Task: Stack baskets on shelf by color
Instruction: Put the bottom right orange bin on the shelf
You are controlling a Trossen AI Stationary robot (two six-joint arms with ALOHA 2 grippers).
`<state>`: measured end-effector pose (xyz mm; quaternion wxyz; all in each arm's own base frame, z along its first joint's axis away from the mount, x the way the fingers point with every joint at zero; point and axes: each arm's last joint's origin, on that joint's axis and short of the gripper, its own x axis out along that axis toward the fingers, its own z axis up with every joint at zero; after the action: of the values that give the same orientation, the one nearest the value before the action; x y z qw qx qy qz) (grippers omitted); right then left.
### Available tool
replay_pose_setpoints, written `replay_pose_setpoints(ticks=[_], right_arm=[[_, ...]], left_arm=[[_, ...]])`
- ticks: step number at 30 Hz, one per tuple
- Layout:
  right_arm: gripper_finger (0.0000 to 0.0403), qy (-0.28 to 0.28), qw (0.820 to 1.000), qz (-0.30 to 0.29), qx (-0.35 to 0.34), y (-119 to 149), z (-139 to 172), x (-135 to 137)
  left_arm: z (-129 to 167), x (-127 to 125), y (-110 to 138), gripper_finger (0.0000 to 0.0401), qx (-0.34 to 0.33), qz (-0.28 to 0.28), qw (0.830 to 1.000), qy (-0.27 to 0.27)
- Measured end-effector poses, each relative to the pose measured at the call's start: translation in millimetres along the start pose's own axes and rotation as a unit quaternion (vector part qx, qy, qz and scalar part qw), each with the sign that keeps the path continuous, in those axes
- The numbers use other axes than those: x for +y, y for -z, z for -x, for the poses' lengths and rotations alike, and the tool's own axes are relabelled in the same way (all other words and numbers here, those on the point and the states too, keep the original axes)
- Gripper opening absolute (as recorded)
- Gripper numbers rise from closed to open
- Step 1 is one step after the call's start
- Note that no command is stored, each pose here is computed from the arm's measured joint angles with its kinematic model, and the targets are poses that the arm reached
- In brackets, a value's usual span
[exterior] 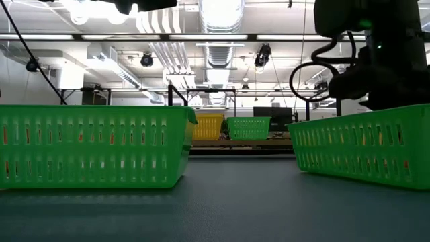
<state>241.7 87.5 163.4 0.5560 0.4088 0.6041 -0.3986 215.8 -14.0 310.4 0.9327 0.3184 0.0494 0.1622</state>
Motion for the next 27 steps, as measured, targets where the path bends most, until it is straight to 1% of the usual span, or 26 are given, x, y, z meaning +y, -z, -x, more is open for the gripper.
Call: replay_pose_setpoints(ticks=[3, 8, 11, 15, 19, 22, 25, 27], right_arm=[[0.0019, -0.013, 1.0, 0.004, 0.01, 2, 7, 0], [0.0012, -0.031, 0.999, 0.021, 0.039, 5, 25, -2], [0.0011, -0.053, 0.994, 0.058, 0.073, 8, 42, -4], [0.0011, -0.082, 0.981, 0.13, 0.121, 17, 68, -7], [0.0011, -0.074, 0.969, 0.173, 0.157, 30, 99, -17], [0.001, -0.086, 0.96, 0.214, 0.157, 40, 123, -25], [0.0009, -0.126, 0.948, 0.256, 0.142, 50, 145, -27], [0.0009, -0.149, 0.943, 0.275, 0.116, 55, 157, -26]], left_arm=[[0, 0, 0, 0.0, 0.0, 0.0, 1.0, 0.0], [0, 0, 0, 0.0, 0.0, 0.0, 1.0, 0.0], [0, 0, 0, 0.0, 0.0, 0.0, 1.0, 0.0], [0, 0, 0, 0.0, -0.003, 0.002, 1.0, -0.002], [0, 0, 0, 0.0, -0.002, 0.002, 1.0, -0.002], [0, 0, 0, 0.0, -0.002, 0.002, 1.0, -0.002], [0, 0, 0, 0.0, -0.002, 0.001, 1.0, -0.002], [0, 0, 0, 0.0, -0.003, 0.002, 1.0, -0.002]])
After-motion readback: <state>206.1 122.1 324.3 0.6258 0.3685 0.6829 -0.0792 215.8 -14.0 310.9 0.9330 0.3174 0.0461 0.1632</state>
